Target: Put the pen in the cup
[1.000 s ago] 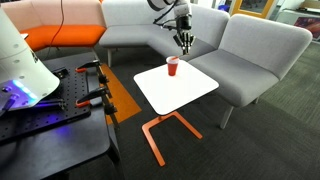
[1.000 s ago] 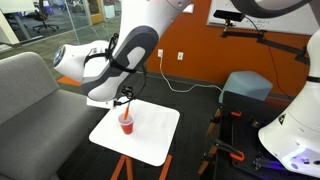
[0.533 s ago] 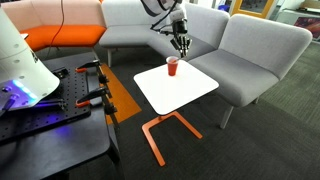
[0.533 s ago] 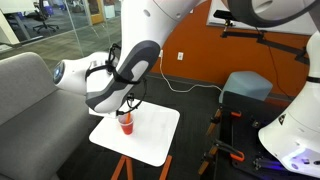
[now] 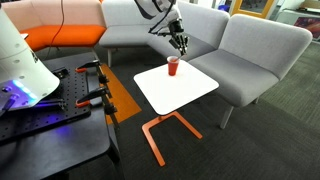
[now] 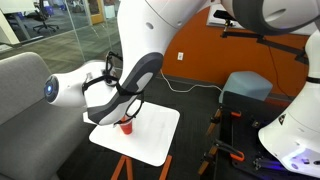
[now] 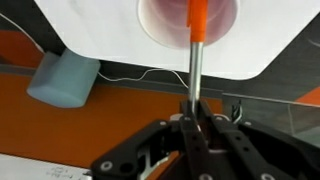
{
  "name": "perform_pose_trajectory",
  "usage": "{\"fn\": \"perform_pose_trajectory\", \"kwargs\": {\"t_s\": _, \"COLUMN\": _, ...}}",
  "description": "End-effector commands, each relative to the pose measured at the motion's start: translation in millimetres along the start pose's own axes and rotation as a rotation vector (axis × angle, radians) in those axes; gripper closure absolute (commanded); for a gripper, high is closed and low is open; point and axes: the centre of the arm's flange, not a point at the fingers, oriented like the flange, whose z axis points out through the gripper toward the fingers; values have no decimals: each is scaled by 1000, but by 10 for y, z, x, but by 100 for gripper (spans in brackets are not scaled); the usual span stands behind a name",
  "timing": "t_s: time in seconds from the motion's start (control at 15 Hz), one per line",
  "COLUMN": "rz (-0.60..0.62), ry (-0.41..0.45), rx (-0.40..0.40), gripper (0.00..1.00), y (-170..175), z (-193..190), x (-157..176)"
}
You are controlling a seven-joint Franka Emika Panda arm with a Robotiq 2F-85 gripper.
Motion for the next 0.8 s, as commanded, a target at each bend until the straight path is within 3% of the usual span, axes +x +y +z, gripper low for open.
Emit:
{"fn": "perform_pose_trajectory", "kwargs": {"t_s": 0.0, "rz": 22, "ry": 66, "rx": 23, "gripper": 97, "y": 67, "z": 17, "x": -16}}
{"fn": "perform_pose_trajectory", "kwargs": {"t_s": 0.33, "rz": 28, "ry": 79, "rx": 42, "gripper": 95, "y": 69, "z": 67, "x": -78}}
{"fn": "perform_pose_trajectory", "kwargs": {"t_s": 0.4, "rz": 36, "ry": 78, "rx": 43, "gripper": 63, "y": 72, "z": 69, "x": -86}}
{"fn": "perform_pose_trajectory", "kwargs": {"t_s": 0.47, "rz": 39, "ry": 75, "rx": 45, "gripper": 62, "y": 76, "z": 68, "x": -91}}
{"fn": "perform_pose_trajectory", "kwargs": {"t_s": 0.73, "rz": 52, "ry": 59, "rx": 55, "gripper": 34, "y": 88, "z": 39, "x": -100}}
